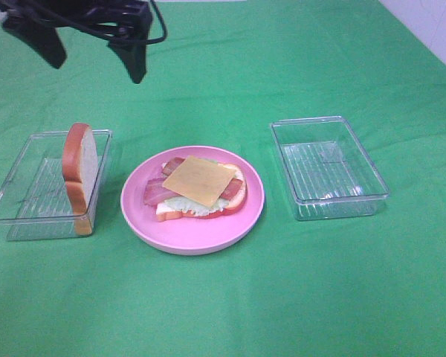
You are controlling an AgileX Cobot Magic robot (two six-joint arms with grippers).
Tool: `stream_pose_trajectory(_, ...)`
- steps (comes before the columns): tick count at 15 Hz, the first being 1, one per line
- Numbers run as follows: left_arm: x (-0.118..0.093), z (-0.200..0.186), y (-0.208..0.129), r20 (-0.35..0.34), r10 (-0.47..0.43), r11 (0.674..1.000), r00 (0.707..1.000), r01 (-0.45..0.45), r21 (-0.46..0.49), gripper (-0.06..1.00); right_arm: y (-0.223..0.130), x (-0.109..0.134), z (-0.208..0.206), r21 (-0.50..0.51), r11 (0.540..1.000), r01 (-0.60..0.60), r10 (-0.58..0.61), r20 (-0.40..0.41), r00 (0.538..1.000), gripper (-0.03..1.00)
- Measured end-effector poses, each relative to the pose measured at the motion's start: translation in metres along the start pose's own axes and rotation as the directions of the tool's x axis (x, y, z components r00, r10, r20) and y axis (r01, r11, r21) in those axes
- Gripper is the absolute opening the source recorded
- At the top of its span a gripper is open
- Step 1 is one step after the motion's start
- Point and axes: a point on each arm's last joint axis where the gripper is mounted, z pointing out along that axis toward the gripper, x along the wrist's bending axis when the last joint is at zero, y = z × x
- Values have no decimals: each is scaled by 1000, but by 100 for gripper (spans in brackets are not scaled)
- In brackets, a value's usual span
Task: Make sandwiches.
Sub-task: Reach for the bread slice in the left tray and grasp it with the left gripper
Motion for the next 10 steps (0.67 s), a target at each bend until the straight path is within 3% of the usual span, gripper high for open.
stream_pose_trajectory(1,22,8,-9,-21,-63,997,998,64,49,99,0,0,0,0,1000,0,0,0,1000,97)
stream_pose_trajectory(3,40,36,-25,-33,-136,977,990,140,162,99,0,0,0,0,1000,0,0,0,1000,97)
stream_pose_trajectory(10,35,94,-33,-25,-160,935,987,159,318,99,0,0,0,0,1000,0,0,0,1000,97)
